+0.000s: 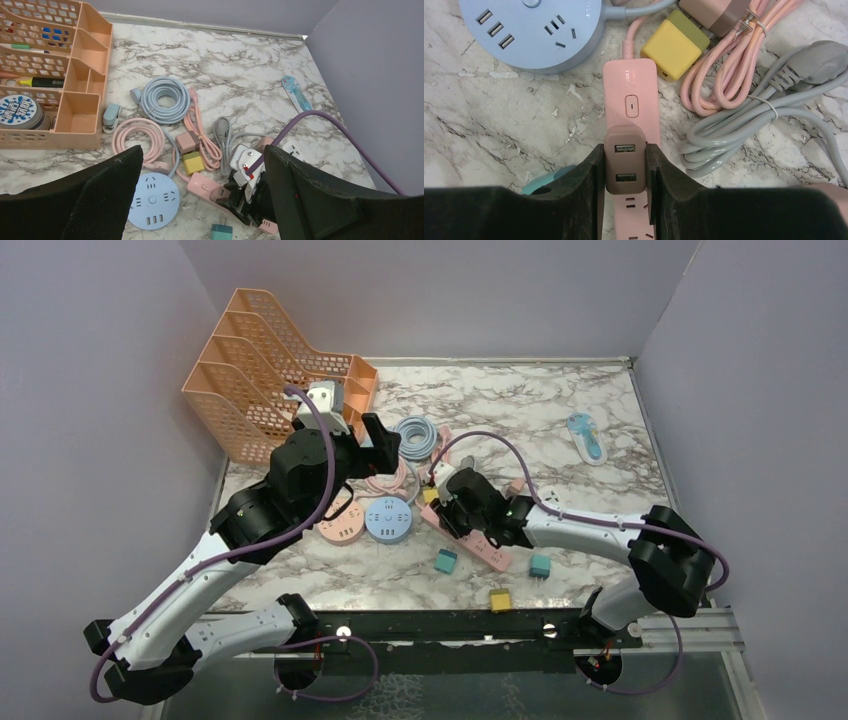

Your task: Insert the plug

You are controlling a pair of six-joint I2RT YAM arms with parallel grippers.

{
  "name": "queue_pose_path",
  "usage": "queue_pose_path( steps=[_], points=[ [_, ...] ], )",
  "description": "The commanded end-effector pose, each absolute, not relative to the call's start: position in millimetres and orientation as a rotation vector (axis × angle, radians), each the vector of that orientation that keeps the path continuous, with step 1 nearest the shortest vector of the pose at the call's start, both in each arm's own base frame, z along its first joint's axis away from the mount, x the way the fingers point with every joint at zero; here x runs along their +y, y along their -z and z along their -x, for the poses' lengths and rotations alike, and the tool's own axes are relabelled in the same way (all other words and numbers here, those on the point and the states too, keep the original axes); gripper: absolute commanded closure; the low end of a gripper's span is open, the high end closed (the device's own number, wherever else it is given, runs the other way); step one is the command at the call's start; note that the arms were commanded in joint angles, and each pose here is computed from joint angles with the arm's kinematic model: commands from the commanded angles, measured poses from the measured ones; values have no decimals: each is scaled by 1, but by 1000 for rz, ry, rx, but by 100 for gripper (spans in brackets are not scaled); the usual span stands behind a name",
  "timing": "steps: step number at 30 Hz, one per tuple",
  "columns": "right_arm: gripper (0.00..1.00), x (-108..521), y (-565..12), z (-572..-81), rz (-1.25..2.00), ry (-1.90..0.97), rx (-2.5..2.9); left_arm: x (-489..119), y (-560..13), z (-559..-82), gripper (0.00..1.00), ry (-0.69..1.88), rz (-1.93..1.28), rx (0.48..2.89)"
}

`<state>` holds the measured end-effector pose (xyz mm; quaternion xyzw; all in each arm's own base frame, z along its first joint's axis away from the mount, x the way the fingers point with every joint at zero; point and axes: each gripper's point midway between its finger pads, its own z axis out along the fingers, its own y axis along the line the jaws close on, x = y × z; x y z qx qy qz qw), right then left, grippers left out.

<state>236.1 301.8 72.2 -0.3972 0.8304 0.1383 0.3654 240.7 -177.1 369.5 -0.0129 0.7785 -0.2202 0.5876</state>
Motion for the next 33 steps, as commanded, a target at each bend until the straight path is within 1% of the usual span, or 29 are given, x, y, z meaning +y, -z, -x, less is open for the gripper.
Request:
queue_pose_path(
  steps=[1, 2, 4, 6, 8, 10, 13, 15, 21, 25, 29, 30, 31, 32, 33],
  points=[
    [98, 289, -37, -211, 955, -388, 2295, -172, -379, -241, 7, 500, 39, 1797],
    [97, 290, -38, -210, 924, -407, 2302, -172, -378, -241, 7, 502, 38, 1799],
    [89, 291, -38, -207, 882, -444, 2307, -172, -377, -241, 7, 499, 38, 1802],
    [78, 291, -42, -208, 834, -449, 2315, -173, -377, -241, 7, 499, 38, 1805],
    [65, 290, -54, -214, 784, -429, 2310, -174, -378, -242, 7, 495, 32, 1806],
    [56, 288, -72, -219, 748, -405, 2301, -174, -382, -244, 7, 483, 28, 1806],
    [47, 289, -97, -222, 755, -397, 2279, -172, -384, -245, 7, 471, 34, 1801],
    [44, 289, -104, -223, 779, -389, 2282, -170, -383, -246, 7, 455, 32, 1800],
    [43, 293, -100, -223, 867, -353, 2313, -169, -383, -247, 7, 443, 25, 1799],
    [47, 292, -86, -225, 911, -290, 2362, -171, -383, -246, 7, 450, 26, 1802],
    [49, 289, -76, -226, 932, -239, 2396, -170, -381, -245, 7, 454, 29, 1806],
    [51, 289, -74, -226, 941, -233, 2400, -170, -381, -245, 7, 457, 30, 1806],
    [55, 289, -72, -226, 949, -229, 2403, -171, -381, -245, 7, 458, 30, 1808],
    [60, 289, -71, -226, 956, -226, 2405, -171, -380, -245, 7, 460, 30, 1809],
    [66, 289, -69, -226, 963, -223, 2408, -171, -380, -245, 7, 459, 30, 1810]
  ],
)
